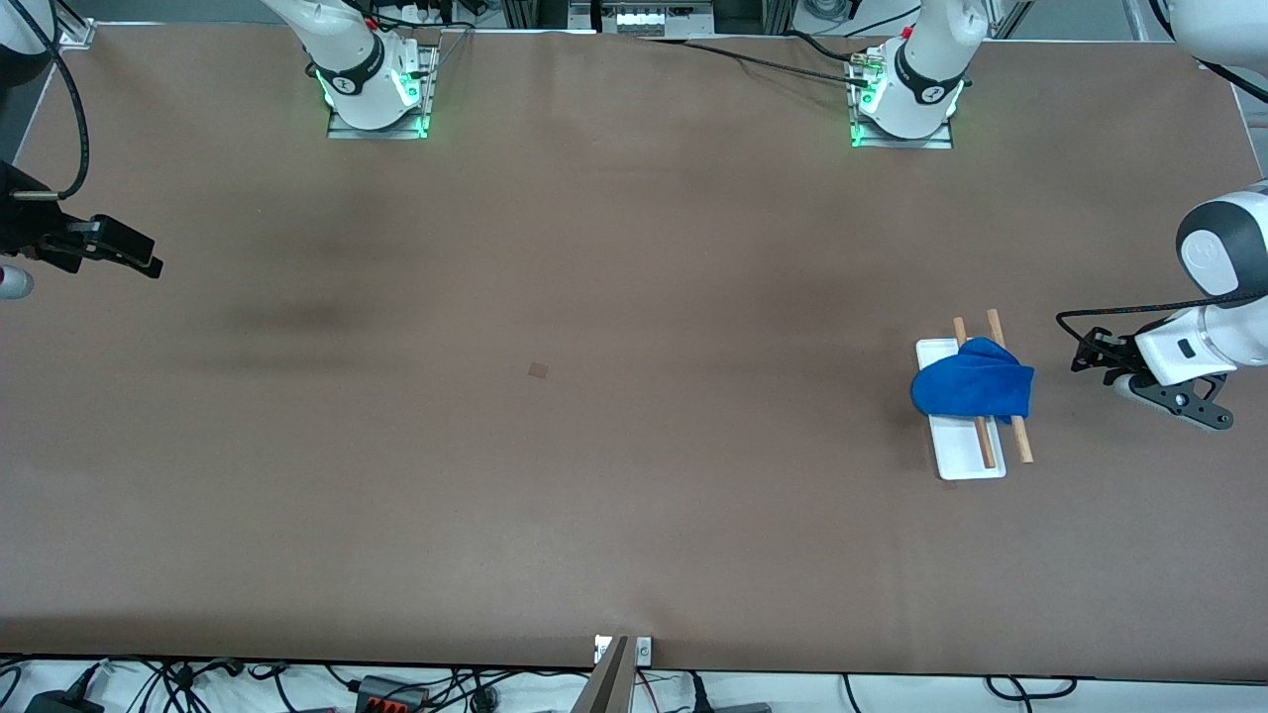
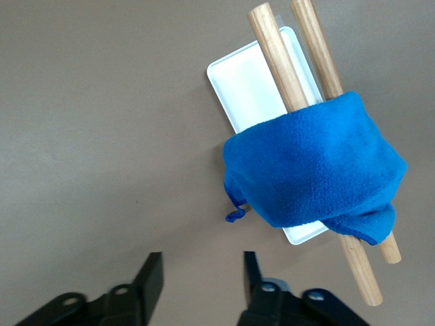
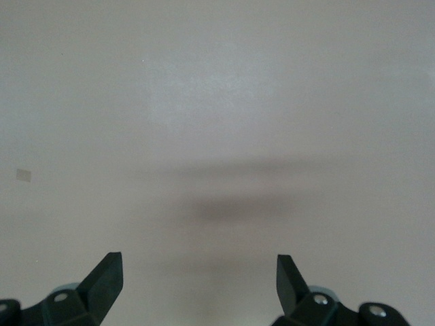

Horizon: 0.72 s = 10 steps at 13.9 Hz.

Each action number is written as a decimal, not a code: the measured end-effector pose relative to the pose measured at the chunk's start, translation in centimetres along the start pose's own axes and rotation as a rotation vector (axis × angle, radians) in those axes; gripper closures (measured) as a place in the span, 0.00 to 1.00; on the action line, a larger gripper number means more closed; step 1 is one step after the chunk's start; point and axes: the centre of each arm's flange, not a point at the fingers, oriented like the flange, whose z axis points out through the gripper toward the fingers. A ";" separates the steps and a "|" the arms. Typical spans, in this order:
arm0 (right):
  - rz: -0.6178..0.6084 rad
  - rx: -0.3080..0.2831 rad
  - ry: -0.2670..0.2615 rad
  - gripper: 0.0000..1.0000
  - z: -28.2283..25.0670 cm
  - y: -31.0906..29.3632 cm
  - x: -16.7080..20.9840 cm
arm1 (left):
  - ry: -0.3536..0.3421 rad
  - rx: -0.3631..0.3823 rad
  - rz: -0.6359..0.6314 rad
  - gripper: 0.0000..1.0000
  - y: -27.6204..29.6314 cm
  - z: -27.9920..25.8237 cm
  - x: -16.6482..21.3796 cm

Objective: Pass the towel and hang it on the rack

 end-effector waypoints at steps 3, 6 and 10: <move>0.000 0.000 0.000 0.00 0.0 0.0 0.0 | 0.009 -0.010 -0.005 0.11 0.1 -0.3 0.0; 0.000 0.000 0.002 0.00 0.0 0.0 0.0 | 0.019 -0.043 -0.013 0.00 0.6 -1.3 -0.2; 0.000 0.000 0.010 0.00 0.0 0.0 0.1 | 0.074 -0.134 -0.047 0.00 1.6 -4.2 0.0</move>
